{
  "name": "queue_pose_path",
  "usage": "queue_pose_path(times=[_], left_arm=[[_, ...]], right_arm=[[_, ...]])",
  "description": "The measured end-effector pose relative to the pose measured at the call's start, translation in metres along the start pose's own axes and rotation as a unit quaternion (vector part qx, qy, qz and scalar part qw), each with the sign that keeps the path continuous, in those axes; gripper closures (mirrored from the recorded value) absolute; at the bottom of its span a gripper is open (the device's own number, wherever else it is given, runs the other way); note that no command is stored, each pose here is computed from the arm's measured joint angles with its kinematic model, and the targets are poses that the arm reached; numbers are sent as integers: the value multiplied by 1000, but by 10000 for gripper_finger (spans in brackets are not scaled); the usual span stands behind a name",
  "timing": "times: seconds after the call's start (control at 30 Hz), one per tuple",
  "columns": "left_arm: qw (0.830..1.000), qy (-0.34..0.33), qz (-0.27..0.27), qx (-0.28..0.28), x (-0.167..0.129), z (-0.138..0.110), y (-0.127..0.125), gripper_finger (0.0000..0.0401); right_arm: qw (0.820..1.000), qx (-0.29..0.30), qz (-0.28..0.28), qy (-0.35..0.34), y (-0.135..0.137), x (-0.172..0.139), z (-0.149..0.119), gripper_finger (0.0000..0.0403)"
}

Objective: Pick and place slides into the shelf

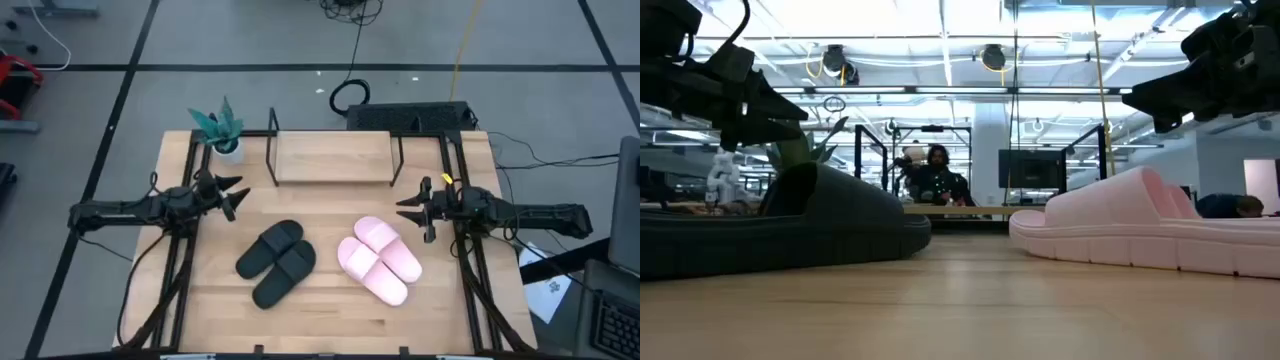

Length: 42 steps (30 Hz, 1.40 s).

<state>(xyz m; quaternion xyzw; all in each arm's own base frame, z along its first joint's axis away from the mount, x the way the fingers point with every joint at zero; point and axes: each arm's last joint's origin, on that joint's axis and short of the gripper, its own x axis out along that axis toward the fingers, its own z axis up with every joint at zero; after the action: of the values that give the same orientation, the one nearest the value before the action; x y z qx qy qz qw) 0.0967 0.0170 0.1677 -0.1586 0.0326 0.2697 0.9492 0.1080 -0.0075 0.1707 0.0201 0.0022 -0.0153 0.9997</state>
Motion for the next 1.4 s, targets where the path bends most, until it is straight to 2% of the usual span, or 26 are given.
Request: queue_pose_path(times=[1.4], left_arm=[[1000, 0, 0, 0, 0, 0, 0, 128]], right_arm=[[1000, 0, 0, -11, 0, 0, 2, 293]])
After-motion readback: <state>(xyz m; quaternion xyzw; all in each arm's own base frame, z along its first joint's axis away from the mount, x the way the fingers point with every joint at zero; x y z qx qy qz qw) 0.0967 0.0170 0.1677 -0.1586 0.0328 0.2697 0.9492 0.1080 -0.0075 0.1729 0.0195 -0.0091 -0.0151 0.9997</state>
